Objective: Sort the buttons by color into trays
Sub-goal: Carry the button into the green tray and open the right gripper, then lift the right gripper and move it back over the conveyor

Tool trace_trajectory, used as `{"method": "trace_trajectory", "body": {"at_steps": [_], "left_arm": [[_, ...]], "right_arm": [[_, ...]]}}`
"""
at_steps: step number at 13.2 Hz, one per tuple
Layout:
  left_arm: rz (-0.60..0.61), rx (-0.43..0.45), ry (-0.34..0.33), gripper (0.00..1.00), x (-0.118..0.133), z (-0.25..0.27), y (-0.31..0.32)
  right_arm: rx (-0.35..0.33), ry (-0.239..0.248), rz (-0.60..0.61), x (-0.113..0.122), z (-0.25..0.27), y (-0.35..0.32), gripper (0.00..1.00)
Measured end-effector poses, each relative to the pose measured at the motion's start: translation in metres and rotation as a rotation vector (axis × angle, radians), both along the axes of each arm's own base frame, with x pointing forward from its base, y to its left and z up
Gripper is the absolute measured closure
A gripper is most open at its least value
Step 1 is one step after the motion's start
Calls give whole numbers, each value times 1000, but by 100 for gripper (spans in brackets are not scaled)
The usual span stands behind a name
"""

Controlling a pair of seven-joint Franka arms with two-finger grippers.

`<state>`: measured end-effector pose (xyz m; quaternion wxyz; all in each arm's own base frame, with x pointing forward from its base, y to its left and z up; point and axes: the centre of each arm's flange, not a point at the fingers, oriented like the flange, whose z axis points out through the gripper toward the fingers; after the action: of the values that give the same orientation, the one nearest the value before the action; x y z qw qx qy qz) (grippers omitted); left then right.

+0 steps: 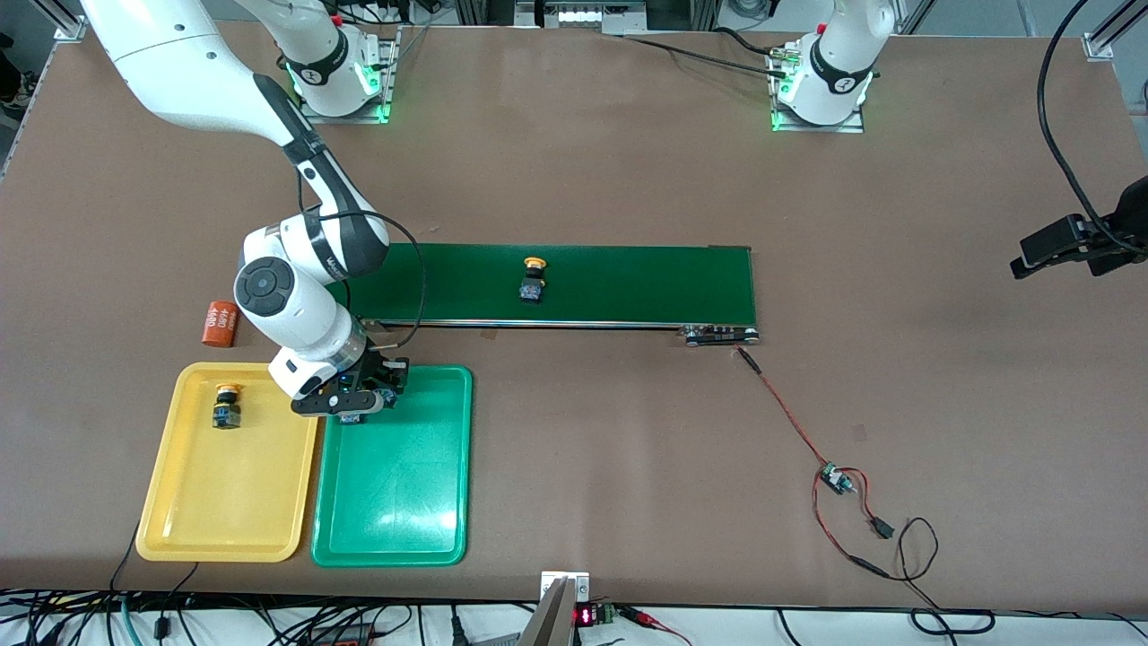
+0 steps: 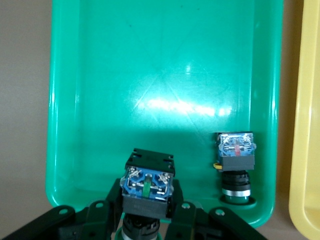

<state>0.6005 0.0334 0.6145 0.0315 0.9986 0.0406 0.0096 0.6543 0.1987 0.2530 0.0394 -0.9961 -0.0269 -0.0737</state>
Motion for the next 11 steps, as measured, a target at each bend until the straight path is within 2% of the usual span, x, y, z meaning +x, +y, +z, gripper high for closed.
{"method": "trace_trajectory", "body": {"at_steps": [1, 3, 4, 6, 7, 9, 10, 11], "left_arm": [[0, 0, 0, 0, 0, 0, 0], [0, 0, 0, 0, 0, 0, 0], [0, 0, 1, 0, 0, 0, 0], [0, 0, 1, 0, 0, -1, 0], [0, 0, 1, 0, 0, -1, 0], [0, 0, 1, 0, 0, -1, 0], [0, 0, 1, 0, 0, -1, 0], [0, 0, 1, 0, 0, -1, 0]], "right_arm": [[0, 0, 0, 0, 0, 0, 59], [1, -2, 0, 0, 0, 0, 43], [1, -3, 0, 0, 1, 0, 43], [1, -3, 2, 0, 1, 2, 31], [2, -4, 3, 0, 1, 2, 30], [3, -9, 5, 0, 4, 5, 14], [4, -5, -6, 0, 7, 6, 14], [0, 9, -31, -2, 10, 6, 7]]}}
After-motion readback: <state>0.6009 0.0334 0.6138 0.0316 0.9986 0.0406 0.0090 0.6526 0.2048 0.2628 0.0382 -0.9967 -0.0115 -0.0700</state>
